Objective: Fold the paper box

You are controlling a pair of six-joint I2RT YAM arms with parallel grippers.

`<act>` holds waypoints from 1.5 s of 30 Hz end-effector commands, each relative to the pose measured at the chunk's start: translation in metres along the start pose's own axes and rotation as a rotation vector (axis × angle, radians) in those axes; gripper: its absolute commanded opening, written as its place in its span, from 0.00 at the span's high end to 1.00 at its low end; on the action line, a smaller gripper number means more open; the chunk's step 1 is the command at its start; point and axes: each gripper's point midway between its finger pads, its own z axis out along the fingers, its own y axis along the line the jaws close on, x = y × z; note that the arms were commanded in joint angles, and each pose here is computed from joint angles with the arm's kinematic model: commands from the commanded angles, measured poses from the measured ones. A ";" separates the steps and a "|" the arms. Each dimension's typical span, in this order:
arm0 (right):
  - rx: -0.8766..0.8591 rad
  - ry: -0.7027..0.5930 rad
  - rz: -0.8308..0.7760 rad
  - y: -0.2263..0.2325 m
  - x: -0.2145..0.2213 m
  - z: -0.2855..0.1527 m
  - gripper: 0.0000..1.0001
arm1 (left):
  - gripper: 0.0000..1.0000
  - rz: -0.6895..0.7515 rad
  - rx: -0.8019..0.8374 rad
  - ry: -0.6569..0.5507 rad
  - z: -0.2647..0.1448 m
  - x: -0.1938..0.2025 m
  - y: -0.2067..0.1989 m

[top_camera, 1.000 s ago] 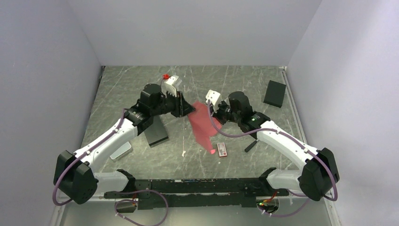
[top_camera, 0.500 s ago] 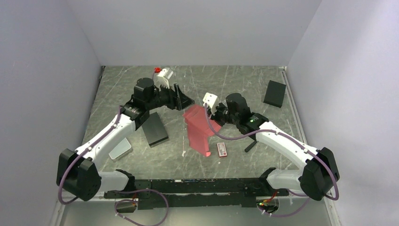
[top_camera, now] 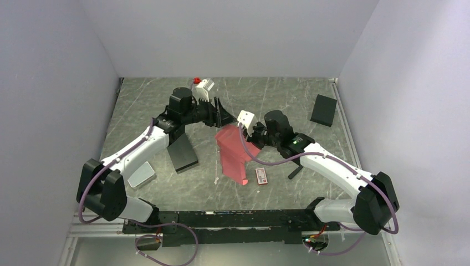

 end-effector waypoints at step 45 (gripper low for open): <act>0.094 -0.013 0.002 -0.022 -0.017 -0.001 1.00 | 0.44 0.030 0.058 0.190 0.013 0.024 -0.013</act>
